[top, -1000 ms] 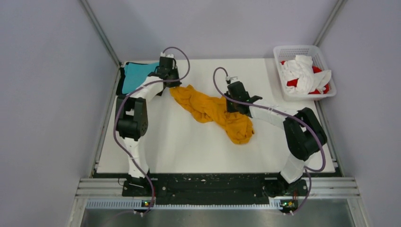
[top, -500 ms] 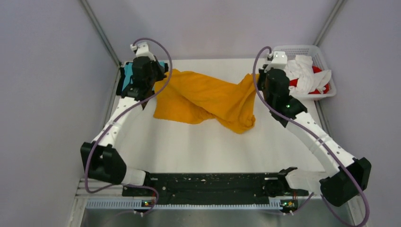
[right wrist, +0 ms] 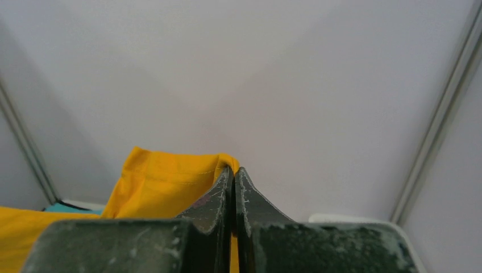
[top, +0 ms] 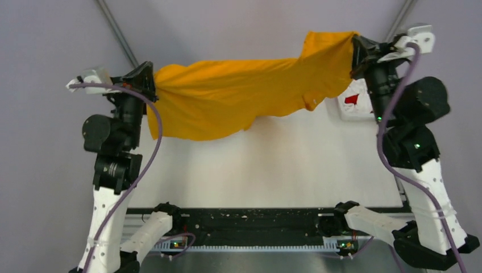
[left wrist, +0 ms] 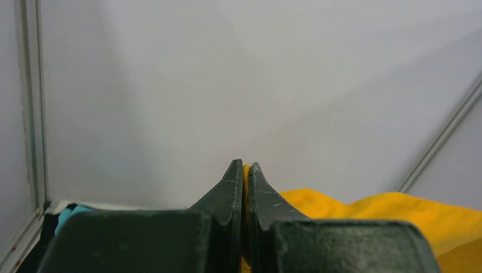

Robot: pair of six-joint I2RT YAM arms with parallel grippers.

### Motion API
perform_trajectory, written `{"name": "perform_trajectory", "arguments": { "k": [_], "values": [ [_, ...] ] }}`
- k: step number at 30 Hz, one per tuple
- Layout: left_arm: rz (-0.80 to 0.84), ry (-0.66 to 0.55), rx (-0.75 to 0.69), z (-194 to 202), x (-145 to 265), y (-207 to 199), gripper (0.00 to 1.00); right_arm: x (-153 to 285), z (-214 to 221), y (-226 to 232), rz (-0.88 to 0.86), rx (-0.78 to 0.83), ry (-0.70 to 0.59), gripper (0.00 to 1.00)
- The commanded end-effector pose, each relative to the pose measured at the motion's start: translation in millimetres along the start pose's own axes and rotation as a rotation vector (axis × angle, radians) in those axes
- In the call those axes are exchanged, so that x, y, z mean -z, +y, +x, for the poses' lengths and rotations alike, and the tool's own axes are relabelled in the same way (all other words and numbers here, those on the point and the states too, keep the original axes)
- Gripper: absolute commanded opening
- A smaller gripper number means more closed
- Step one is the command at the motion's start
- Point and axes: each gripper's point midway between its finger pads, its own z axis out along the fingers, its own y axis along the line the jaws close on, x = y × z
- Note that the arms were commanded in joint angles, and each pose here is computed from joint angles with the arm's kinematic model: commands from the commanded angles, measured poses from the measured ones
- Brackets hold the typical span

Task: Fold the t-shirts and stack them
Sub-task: Flatten out the tshirt

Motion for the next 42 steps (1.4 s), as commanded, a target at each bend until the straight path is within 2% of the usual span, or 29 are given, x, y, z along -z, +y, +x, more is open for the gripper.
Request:
{"name": "perform_trajectory", "arguments": {
  "k": [1,6,11,16,20,25,30,34,39,40,42],
  "values": [
    [0.134,-0.158,-0.003,-76,35,-33,0.00,38,-102,12,-0.192,0.036,-0.216,0.00],
    [0.254,-0.248,0.003,-131,84,-60,0.00,71,-165,20,-0.323,0.056,-0.340,0.00],
    [0.387,-0.265,0.003,-160,119,-87,0.00,99,-206,18,-0.372,0.066,-0.430,0.00],
    [0.341,-0.244,0.025,-155,111,-80,0.00,101,-214,9,-0.329,0.094,-0.451,0.00],
    [0.269,-0.136,0.041,-119,74,-67,0.00,71,-186,2,-0.238,0.129,-0.377,0.00],
    [0.049,0.076,0.037,-24,3,-22,0.00,12,-111,-9,-0.059,0.192,-0.220,0.00],
    [-0.166,0.344,0.016,128,-44,38,0.00,-43,5,-10,0.071,0.306,-0.028,0.00],
    [-0.320,0.562,-0.012,249,-59,84,0.01,-78,123,-10,0.067,0.287,0.161,0.00],
    [-0.537,0.785,-0.097,376,-77,143,0.30,-99,322,5,0.015,0.172,0.433,0.00],
    [-0.563,0.829,-0.114,398,-81,151,0.40,-105,353,6,0.026,0.141,0.483,0.01],
    [-0.611,0.928,-0.144,433,-83,164,0.74,-118,409,3,0.075,0.099,0.587,0.07]
  ]
}}
